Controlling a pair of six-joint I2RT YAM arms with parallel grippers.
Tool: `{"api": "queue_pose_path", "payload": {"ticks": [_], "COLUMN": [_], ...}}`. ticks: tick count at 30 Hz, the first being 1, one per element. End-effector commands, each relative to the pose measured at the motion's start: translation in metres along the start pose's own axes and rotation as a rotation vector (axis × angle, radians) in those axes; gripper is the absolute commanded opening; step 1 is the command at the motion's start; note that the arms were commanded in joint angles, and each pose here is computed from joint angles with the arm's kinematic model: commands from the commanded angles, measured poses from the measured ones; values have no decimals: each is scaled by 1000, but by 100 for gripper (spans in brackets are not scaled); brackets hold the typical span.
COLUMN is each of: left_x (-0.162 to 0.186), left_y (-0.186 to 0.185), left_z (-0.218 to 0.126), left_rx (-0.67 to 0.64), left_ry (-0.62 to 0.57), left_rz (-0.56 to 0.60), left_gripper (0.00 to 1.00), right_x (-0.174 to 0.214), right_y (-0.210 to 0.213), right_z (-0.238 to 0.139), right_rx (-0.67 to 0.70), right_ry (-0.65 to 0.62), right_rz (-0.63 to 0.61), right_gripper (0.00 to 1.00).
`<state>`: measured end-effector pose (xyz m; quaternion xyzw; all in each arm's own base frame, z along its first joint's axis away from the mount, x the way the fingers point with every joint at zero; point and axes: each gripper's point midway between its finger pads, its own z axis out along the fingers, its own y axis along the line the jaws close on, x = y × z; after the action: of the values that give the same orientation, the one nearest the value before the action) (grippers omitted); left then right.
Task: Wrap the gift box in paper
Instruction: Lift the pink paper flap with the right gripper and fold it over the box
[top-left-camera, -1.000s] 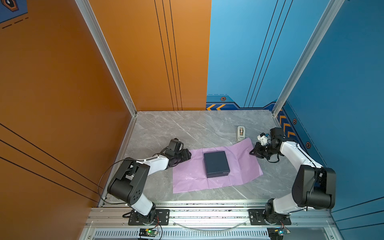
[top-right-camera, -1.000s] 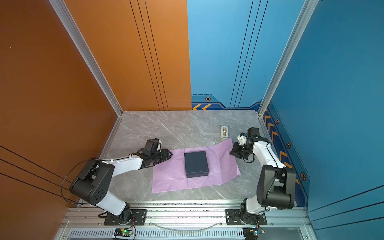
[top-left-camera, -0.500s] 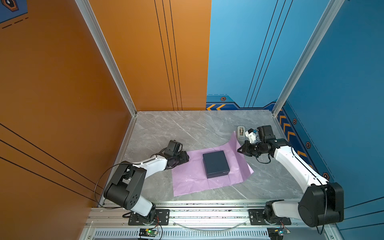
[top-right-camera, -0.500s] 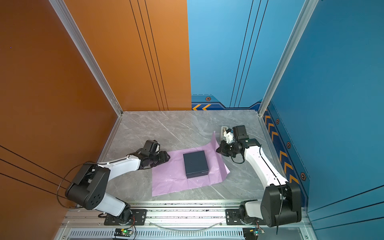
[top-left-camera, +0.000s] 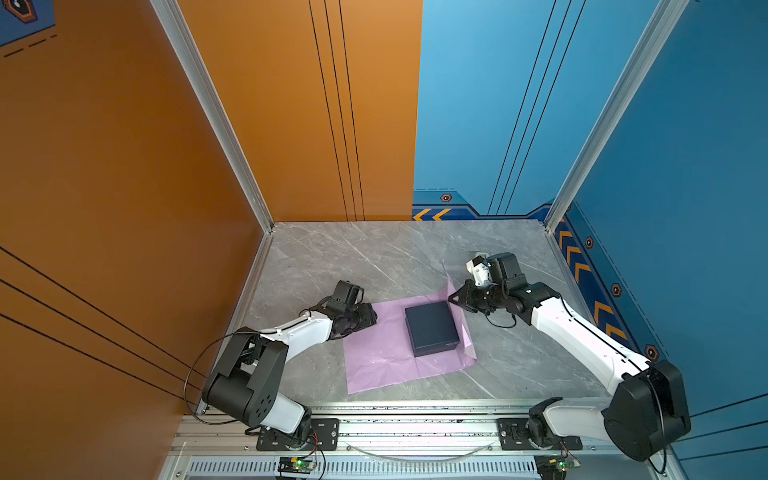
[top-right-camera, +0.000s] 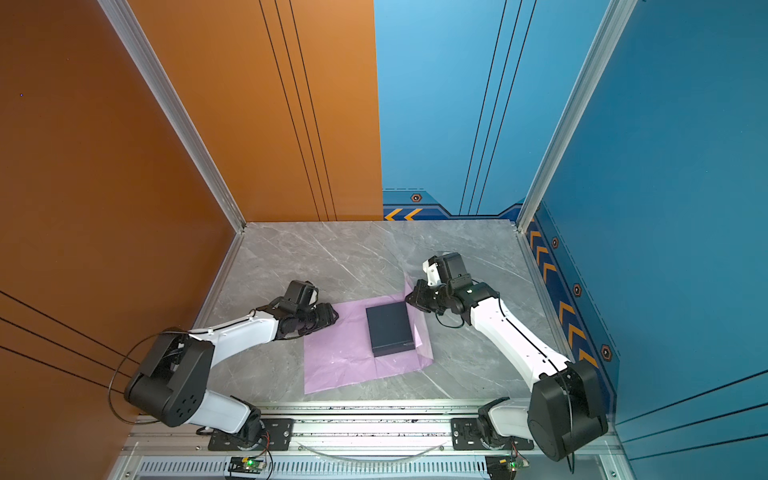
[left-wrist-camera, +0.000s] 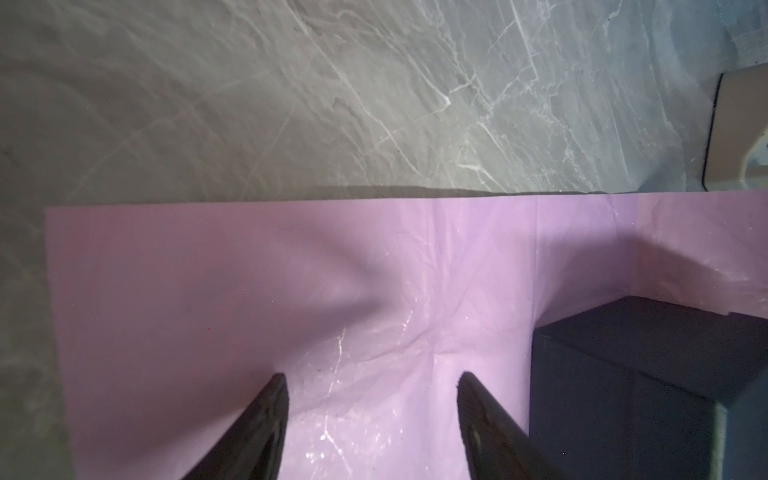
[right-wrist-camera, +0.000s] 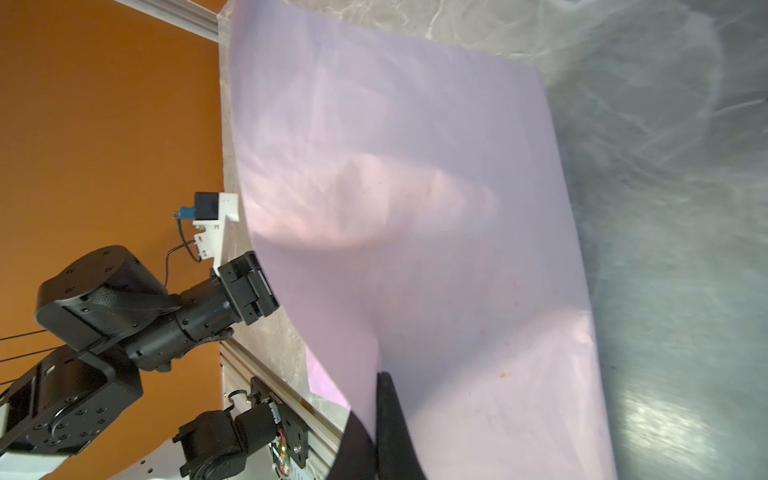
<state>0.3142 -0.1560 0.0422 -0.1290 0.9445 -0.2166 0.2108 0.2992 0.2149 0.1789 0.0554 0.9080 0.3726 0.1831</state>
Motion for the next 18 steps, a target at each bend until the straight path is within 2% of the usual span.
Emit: {"api": "queue_pose_path", "payload": {"ticks": [1,8,18], "left_x": [-6,-10,-18], "left_y": [-9,-23,-60], "left_z": [-8,-17,-37], "left_rx": [45,101,295], "left_ry": [-20,-40,-94], "left_rz": [6,17,20], "left_gripper": [66,67,69], "right_x": [-5,12,38], "right_y": [10,28,36], "right_z": [14,47,93], "right_rx": [-13,-22,-20], "right_ry": [-30,30,128], "right_rz": [16,-21,-47], "right_gripper": [4,5,8]}}
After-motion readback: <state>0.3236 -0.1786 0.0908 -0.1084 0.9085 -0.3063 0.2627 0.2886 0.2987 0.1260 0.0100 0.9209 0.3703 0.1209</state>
